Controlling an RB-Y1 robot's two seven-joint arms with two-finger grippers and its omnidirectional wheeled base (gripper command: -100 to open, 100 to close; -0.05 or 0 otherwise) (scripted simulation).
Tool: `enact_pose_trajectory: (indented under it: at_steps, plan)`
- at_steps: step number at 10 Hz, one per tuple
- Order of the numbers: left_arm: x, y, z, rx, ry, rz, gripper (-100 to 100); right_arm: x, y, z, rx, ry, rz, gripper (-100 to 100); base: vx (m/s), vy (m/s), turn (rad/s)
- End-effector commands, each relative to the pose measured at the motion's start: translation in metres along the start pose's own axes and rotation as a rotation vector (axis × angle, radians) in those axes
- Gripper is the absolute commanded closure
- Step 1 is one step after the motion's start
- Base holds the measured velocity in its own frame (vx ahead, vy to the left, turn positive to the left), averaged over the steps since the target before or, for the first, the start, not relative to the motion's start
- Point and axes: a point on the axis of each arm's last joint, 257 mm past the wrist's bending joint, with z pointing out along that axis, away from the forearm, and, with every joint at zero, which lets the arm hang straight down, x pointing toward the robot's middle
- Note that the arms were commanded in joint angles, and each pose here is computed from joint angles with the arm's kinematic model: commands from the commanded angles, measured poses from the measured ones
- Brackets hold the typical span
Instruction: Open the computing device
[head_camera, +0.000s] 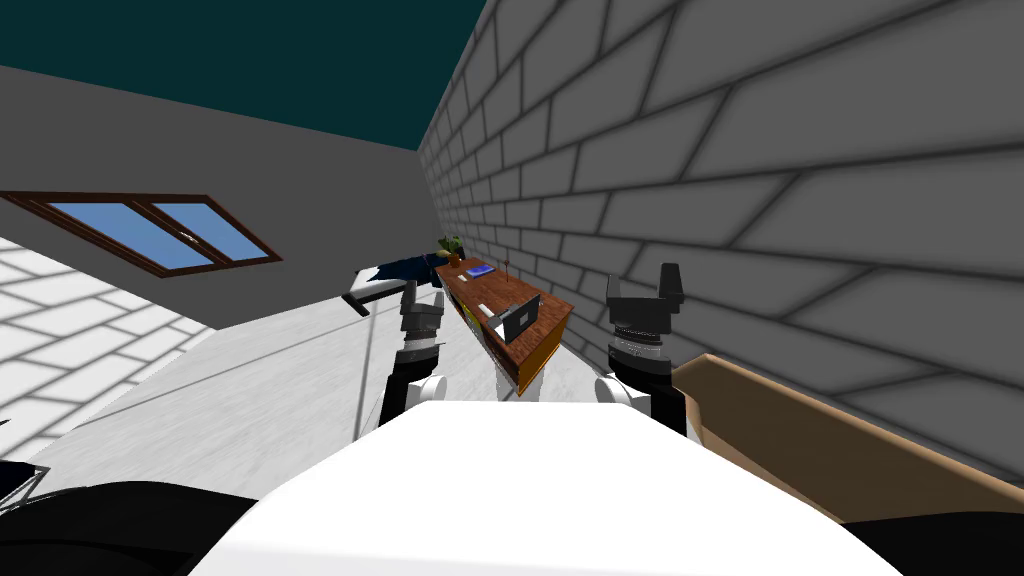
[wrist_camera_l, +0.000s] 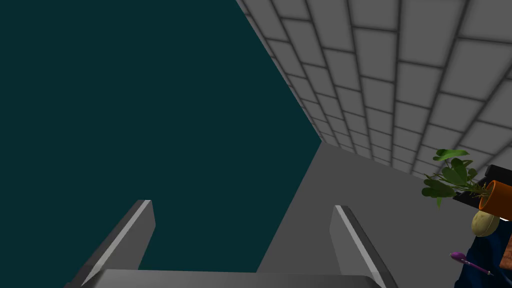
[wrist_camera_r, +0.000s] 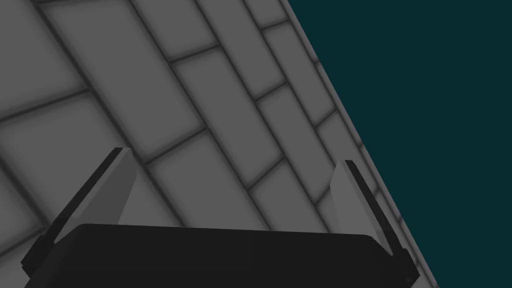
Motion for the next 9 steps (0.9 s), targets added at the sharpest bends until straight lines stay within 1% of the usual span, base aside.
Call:
enact_pose_trajectory:
  at_steps: [1,9]
  plan:
    - [0.0,0.0,0.0,0.0,0.0,0.0,0,0.0,0.0,0.0,0.0,0.0,0.0,0,0.0,0.0,0.0]
    - [0.0,-0.0002,0.0001,0.0,0.0,0.0,0,0.0,0.0002,0.0001,0.0,0.0,0.0,0,0.0,0.0,0.0]
